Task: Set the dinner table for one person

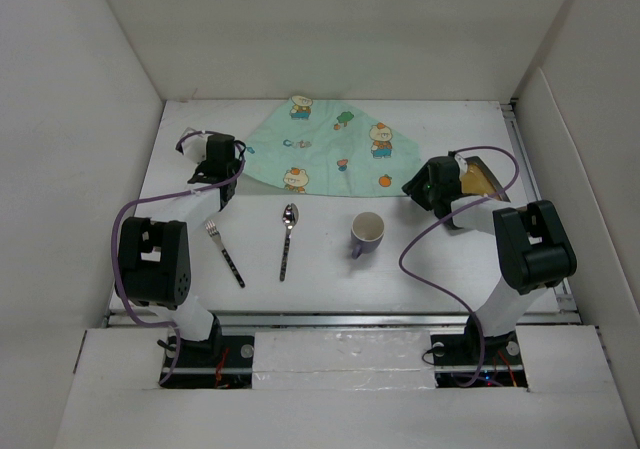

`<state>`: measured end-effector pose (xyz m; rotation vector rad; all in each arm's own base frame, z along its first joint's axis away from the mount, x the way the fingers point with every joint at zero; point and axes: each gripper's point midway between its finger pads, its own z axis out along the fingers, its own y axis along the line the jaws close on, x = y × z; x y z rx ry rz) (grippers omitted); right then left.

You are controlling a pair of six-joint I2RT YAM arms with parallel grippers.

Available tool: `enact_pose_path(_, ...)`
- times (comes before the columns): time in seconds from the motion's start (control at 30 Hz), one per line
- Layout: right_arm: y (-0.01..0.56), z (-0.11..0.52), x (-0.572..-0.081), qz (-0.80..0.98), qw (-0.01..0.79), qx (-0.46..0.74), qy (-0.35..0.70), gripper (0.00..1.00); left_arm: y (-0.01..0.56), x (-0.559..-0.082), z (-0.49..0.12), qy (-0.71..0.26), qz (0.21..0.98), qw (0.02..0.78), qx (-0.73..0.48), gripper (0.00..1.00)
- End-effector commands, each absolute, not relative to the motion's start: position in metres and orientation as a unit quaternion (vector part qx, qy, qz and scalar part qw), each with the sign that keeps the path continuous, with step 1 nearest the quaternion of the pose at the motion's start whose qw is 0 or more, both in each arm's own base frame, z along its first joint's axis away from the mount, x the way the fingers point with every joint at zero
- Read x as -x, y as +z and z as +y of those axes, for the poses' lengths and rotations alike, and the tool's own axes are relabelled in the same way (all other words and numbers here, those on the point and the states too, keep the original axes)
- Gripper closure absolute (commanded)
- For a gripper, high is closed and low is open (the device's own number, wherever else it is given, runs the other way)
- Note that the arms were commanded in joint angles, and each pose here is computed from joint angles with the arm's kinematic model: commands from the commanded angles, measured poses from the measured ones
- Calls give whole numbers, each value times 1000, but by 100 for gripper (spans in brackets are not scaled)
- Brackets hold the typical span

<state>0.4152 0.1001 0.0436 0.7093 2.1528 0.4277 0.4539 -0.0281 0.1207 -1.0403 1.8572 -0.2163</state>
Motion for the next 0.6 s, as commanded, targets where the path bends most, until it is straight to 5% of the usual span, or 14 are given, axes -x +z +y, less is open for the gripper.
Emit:
enact_pose_path(0.0, 76, 108, -453, 819, 423, -330, 202, 52, 154, -456, -20, -101, 728, 518, 437, 100)
enact_pose_path(0.27, 71, 105, -460, 814, 387, -370, 223, 58, 164, -464, 10, -94, 705, 526, 466, 100)
enact_pose_path(0.57, 36, 131, -436, 828, 360, -376, 208, 52, 172, -472, 35, -88, 693, 527, 484, 100)
